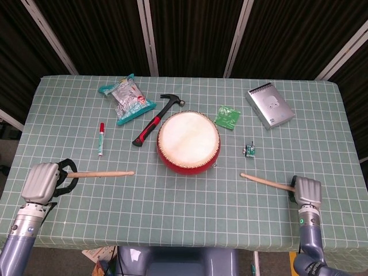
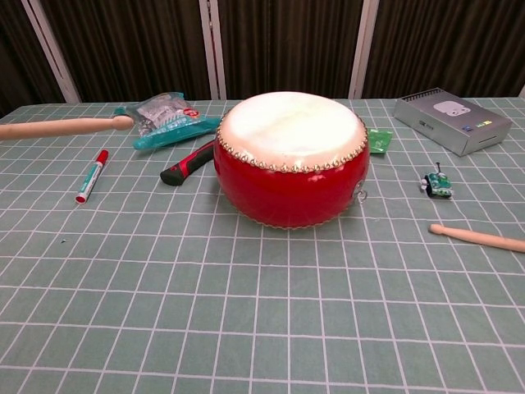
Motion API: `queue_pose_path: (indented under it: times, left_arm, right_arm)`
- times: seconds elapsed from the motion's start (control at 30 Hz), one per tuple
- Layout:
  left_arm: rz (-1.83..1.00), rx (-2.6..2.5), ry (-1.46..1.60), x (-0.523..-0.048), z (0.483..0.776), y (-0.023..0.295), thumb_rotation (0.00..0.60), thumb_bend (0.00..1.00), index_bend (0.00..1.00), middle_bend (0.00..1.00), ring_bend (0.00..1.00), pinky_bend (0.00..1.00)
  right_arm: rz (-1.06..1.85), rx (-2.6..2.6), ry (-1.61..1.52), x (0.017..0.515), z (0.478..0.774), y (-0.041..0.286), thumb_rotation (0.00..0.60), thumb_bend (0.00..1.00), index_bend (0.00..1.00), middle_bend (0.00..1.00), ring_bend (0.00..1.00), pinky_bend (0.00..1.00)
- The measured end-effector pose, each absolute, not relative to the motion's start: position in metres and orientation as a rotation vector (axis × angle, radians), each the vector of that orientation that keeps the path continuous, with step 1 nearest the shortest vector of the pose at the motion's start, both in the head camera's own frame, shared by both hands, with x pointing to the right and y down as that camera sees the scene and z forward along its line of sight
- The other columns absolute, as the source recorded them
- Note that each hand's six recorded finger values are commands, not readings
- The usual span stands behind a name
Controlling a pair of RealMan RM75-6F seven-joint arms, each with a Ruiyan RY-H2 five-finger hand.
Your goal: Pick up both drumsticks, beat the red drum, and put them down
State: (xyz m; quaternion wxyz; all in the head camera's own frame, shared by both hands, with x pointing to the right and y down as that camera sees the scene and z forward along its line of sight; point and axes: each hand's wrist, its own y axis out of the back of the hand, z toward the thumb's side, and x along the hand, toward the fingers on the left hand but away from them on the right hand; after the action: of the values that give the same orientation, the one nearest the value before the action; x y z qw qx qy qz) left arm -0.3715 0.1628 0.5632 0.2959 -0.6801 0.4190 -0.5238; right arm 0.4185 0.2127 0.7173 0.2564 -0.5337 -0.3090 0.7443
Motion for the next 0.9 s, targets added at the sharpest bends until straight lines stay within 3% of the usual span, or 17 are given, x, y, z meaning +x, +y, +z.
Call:
queue_pose_path:
  times: [0.2, 0.67, 0.9]
  left_arm:
    - [-1.394, -1.807, 1.118, -0.372, 0.563, 0.162, 0.6, 0.52, 0.76, 1.0, 1.0, 1.0]
    - [-1.375, -1.799, 1.14, -0.372, 0.556, 0.161, 0.6, 0.52, 0.76, 1.0, 1.0, 1.0]
    - [-1.363, -1.794, 1.154, -0.373, 0.552, 0.159, 0.6, 0.52, 0.76, 1.0, 1.0, 1.0]
  right_arm:
    - [1.971, -1.503, -0.876, 0.406, 0.707, 0.208, 0.6, 0.51, 0.88, 1.0, 1.0, 1.0]
    - [1.577, -1.654, -0.845, 0.372, 0.624, 0.18, 0.6, 0.5, 0.89, 1.0, 1.0, 1.0]
    - [1.542, -1.683, -0.891, 0.377, 0.606, 0.182, 0.6, 0.51, 0.89, 1.0, 1.0, 1.0]
